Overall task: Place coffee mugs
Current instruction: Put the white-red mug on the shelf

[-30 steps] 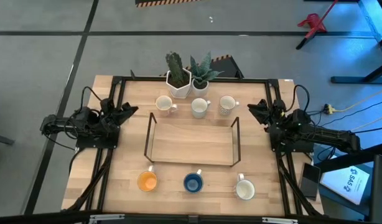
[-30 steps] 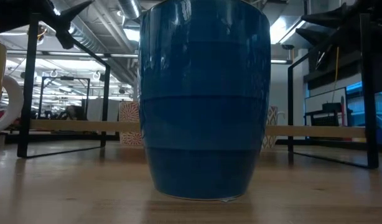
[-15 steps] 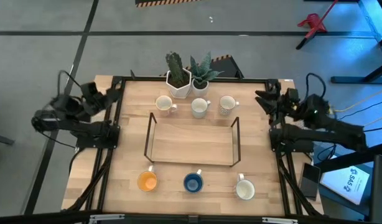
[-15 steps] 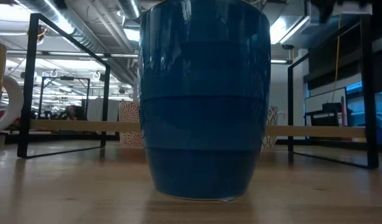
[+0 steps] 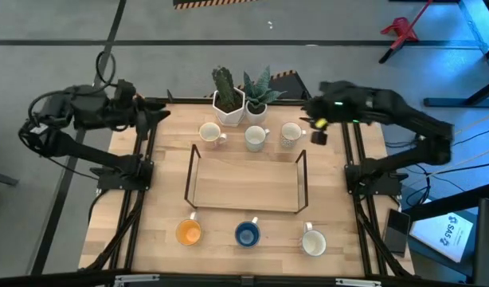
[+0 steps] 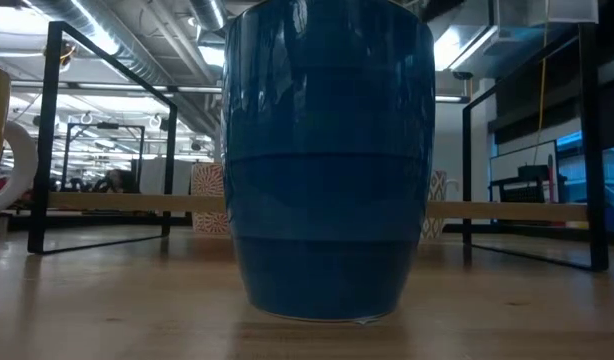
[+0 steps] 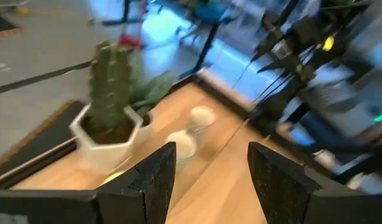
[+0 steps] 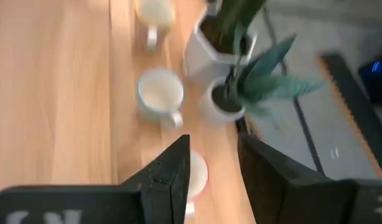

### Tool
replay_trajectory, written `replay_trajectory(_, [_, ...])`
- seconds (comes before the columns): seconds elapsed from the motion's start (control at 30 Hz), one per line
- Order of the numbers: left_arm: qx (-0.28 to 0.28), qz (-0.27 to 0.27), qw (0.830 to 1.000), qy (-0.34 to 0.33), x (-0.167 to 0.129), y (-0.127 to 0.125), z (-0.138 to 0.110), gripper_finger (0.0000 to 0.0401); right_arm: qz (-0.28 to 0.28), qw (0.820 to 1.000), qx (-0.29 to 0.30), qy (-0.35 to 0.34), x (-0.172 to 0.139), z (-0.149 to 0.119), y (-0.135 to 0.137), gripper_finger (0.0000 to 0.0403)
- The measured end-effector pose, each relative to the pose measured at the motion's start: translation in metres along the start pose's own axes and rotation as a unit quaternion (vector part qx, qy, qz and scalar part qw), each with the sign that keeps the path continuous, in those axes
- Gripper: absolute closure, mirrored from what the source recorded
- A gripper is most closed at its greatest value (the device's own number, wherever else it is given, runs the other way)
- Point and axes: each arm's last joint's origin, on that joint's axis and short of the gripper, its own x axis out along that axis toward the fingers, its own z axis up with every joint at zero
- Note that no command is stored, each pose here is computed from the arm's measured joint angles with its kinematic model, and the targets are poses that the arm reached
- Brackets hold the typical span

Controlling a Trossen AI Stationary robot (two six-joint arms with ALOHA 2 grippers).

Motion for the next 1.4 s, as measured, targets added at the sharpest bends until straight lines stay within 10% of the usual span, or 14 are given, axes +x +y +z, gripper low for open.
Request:
replay_trajectory(0.5, [0.013,0.022,0.999,0.029,-0.008,0.006,0.005,0.0207,0.040,0.953,0.059,0.293,0.167,0.000,0.017,0.0278])
replay_trajectory(1.0, [0.010,0.016,0.999,0.044,-0.007,0.006,0.003,0.0207,0.061,0.931,0.115,0.341,0.200,-0.027,0.014,0.0278])
replay_trajectory(1.4, [0.151,0.010,0.971,0.188,0.084,-0.023,-0.005,0.0207,0.071,0.940,0.088,0.323,0.197,-0.017,0.022,0.0278])
